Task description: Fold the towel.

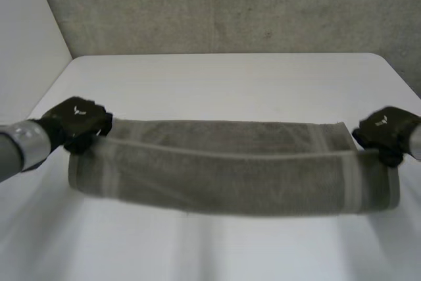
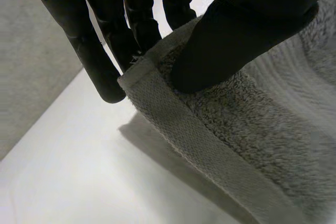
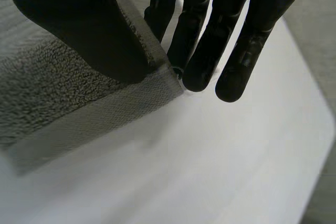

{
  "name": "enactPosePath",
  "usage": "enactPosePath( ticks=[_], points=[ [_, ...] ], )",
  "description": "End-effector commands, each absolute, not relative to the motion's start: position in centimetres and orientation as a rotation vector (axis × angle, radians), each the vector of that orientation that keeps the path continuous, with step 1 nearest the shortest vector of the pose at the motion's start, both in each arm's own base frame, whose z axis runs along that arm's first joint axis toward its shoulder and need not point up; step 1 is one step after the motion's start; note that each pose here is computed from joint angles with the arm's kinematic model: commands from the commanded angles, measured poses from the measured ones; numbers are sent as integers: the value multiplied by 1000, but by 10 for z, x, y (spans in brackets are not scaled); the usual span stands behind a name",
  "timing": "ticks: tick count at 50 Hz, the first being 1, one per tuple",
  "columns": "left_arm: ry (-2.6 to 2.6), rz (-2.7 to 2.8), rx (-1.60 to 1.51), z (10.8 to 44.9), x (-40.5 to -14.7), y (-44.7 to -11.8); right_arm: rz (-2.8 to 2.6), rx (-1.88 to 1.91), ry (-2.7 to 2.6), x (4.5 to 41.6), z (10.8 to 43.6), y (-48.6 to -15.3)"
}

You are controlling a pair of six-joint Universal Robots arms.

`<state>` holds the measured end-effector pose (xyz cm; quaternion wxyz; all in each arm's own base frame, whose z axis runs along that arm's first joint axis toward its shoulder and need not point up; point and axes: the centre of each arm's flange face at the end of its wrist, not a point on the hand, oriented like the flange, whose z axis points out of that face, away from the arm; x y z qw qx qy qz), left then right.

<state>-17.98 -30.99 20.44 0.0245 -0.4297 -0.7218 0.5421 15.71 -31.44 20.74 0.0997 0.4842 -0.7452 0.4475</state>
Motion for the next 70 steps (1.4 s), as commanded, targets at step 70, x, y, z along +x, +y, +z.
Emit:
enactPosePath(
  ticks=[70],
  points=[
    [-2186, 1909, -801, 190, -220, -309, 1570, 1002, -2427, 137, 127, -329]
  ],
)
